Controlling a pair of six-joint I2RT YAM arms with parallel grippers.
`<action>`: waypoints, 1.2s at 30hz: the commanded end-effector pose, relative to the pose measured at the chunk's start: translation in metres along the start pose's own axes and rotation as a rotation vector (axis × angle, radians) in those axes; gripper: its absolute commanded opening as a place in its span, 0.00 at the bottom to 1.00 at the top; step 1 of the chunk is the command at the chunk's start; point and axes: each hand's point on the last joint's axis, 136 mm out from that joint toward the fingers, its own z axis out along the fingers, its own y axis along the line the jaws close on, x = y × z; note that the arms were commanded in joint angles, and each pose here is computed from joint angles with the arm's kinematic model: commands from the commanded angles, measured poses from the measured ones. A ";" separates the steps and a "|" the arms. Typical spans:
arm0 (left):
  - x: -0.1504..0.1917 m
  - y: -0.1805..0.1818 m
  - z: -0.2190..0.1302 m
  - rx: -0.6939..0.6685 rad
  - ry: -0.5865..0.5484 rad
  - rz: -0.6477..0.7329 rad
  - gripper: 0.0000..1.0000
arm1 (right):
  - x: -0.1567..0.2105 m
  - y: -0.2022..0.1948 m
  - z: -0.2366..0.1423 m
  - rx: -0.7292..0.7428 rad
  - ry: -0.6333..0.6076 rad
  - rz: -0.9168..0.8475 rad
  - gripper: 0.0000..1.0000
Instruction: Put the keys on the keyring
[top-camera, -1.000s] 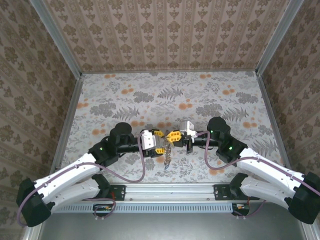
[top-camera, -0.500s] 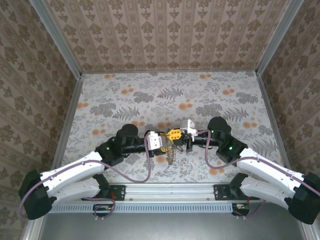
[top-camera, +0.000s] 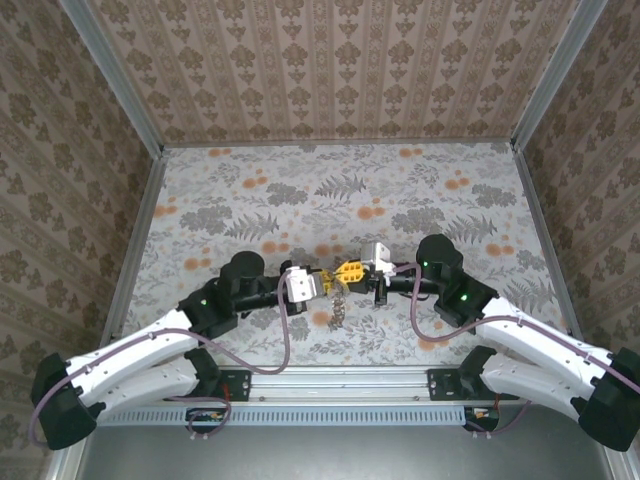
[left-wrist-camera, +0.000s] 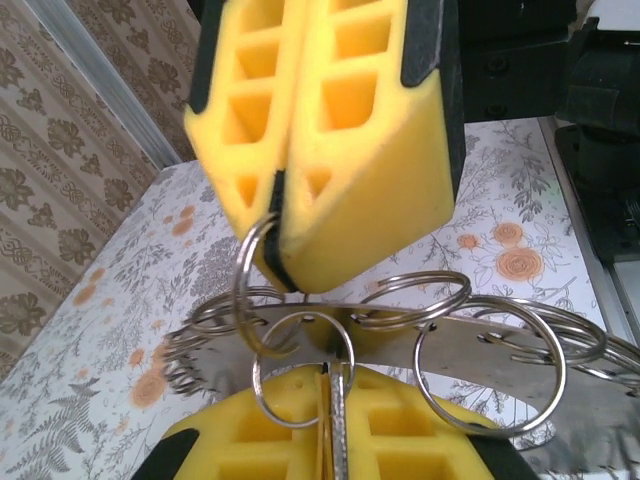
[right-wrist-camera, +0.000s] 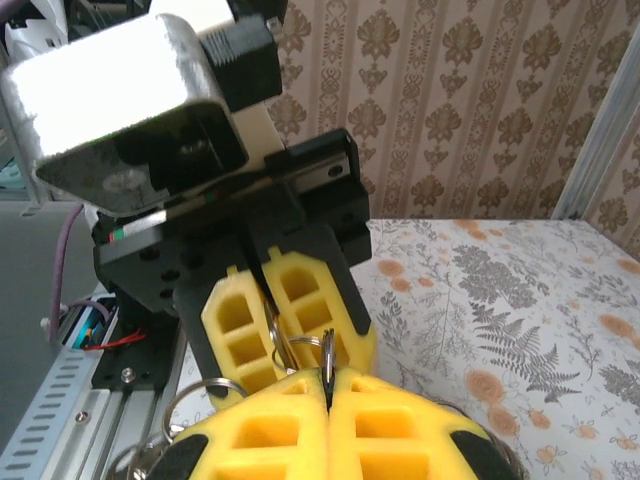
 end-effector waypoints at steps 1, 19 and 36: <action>0.000 0.000 -0.007 0.003 0.032 0.031 0.03 | -0.017 -0.002 -0.006 0.016 -0.022 -0.061 0.00; 0.006 0.021 -0.029 0.110 0.336 0.277 0.02 | 0.034 0.006 -0.003 -0.038 0.226 -0.111 0.00; 0.001 0.084 -0.013 0.244 0.667 0.727 0.01 | 0.043 -0.022 -0.013 0.132 0.140 0.036 0.39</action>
